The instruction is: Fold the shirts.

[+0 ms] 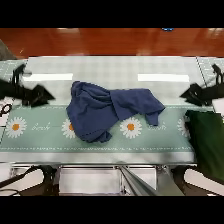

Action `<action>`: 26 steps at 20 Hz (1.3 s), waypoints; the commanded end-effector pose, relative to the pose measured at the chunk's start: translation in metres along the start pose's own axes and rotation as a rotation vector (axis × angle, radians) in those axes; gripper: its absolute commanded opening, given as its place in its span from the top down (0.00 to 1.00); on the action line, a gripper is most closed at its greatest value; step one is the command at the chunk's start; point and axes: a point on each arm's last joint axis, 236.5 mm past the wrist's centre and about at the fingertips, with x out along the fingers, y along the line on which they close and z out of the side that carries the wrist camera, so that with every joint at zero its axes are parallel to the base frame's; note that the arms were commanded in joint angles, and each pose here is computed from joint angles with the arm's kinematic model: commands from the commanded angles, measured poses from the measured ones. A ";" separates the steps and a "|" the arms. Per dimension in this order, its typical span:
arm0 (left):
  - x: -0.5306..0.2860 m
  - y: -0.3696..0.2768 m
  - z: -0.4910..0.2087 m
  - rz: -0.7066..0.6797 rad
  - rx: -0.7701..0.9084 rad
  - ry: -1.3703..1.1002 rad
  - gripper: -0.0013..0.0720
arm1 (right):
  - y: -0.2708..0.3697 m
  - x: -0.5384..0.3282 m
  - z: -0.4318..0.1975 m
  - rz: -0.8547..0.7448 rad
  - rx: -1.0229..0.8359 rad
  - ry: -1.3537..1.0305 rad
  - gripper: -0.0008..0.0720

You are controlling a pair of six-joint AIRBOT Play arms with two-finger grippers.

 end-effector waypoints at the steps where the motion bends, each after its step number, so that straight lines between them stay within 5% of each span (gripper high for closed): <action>1: 0.034 0.000 -0.074 -0.177 -0.158 0.017 0.29 | -0.022 0.014 -0.050 0.057 0.068 -0.033 0.43; 3: 0.057 -0.013 -0.108 -0.282 -0.219 0.051 0.29 | -0.014 0.026 -0.074 0.106 0.083 -0.036 0.43; 13: 0.117 -0.007 -0.144 -0.123 -0.243 0.096 0.29 | -0.007 0.025 -0.082 0.128 0.079 -0.052 0.43; 22: 0.143 -0.034 -0.128 -0.133 -0.202 0.065 0.30 | -0.012 0.031 -0.083 0.121 0.093 -0.033 0.43; 23: 0.147 -0.038 -0.133 -0.138 -0.179 0.114 0.36 | -0.013 0.035 -0.083 0.129 0.107 -0.020 0.43; 24: 0.151 -0.044 -0.136 -0.148 -0.147 0.158 0.73 | -0.011 0.039 -0.083 0.147 0.116 -0.010 0.43; 25: 0.151 -0.050 -0.135 -0.161 -0.106 0.179 0.95 | -0.009 0.041 -0.082 0.166 0.123 -0.002 0.43; 26: 0.149 -0.057 -0.130 -0.178 -0.074 0.184 0.95 | -0.007 0.044 -0.083 0.179 0.128 0.009 0.43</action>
